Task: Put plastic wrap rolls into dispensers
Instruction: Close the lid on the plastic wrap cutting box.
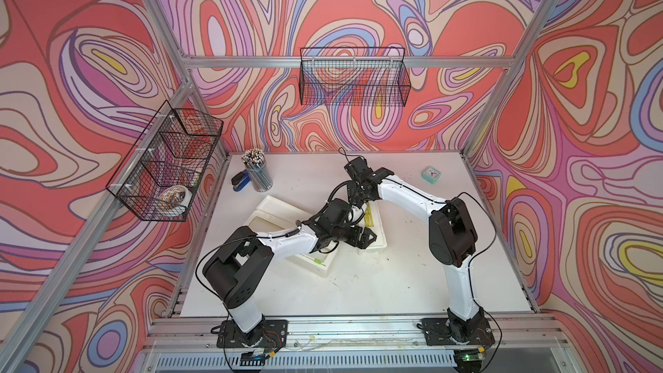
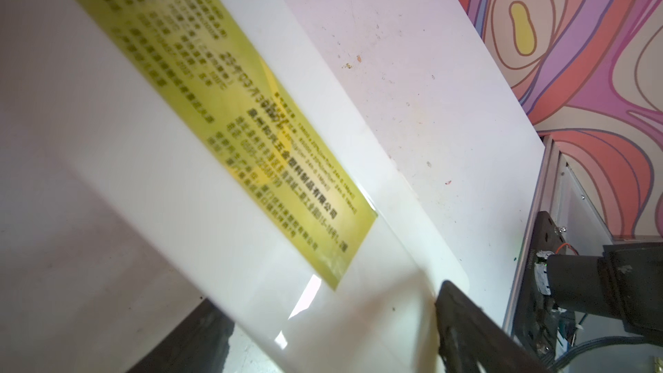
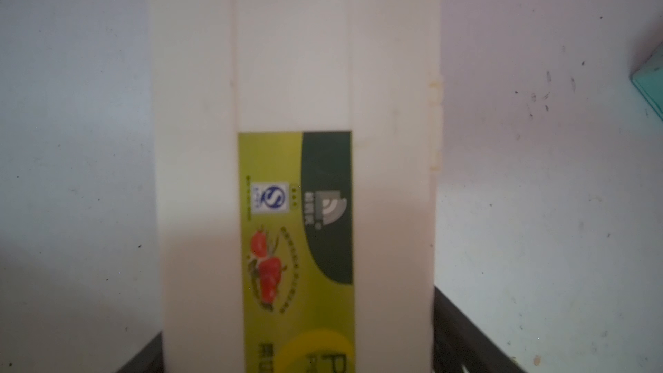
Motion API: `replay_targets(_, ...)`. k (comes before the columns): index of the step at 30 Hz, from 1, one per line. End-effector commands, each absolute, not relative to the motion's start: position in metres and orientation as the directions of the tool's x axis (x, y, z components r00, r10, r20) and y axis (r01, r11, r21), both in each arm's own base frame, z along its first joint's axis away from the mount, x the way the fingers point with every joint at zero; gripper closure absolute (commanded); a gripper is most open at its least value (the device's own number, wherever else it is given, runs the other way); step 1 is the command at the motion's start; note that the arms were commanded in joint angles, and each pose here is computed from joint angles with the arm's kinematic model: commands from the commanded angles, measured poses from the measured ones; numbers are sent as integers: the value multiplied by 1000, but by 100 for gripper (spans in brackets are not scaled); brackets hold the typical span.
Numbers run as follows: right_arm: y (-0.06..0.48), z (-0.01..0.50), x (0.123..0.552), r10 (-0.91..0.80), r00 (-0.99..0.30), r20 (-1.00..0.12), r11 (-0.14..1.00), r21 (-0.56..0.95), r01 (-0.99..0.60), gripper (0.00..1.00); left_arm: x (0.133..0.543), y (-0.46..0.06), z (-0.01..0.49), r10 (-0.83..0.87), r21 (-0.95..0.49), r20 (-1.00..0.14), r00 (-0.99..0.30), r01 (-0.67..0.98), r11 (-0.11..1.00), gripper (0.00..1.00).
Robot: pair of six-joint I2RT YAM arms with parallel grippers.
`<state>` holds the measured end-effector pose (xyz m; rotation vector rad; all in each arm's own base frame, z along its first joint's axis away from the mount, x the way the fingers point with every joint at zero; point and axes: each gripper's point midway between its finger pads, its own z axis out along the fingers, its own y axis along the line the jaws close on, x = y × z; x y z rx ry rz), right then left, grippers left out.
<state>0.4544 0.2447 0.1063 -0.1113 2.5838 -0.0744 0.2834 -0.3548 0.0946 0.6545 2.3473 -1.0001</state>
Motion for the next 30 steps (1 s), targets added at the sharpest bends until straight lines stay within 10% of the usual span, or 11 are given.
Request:
replay_targets(1,259,118,465,-14,-823,-568,1000,-3,-15,20,258,-361,74,297,-561,-533,-792,594,576,12)
replay_targets(30,237,123,465,98,-802,-589,993,8,116,20,264,-342,79,363,-421,-590,-721,659,623,5)
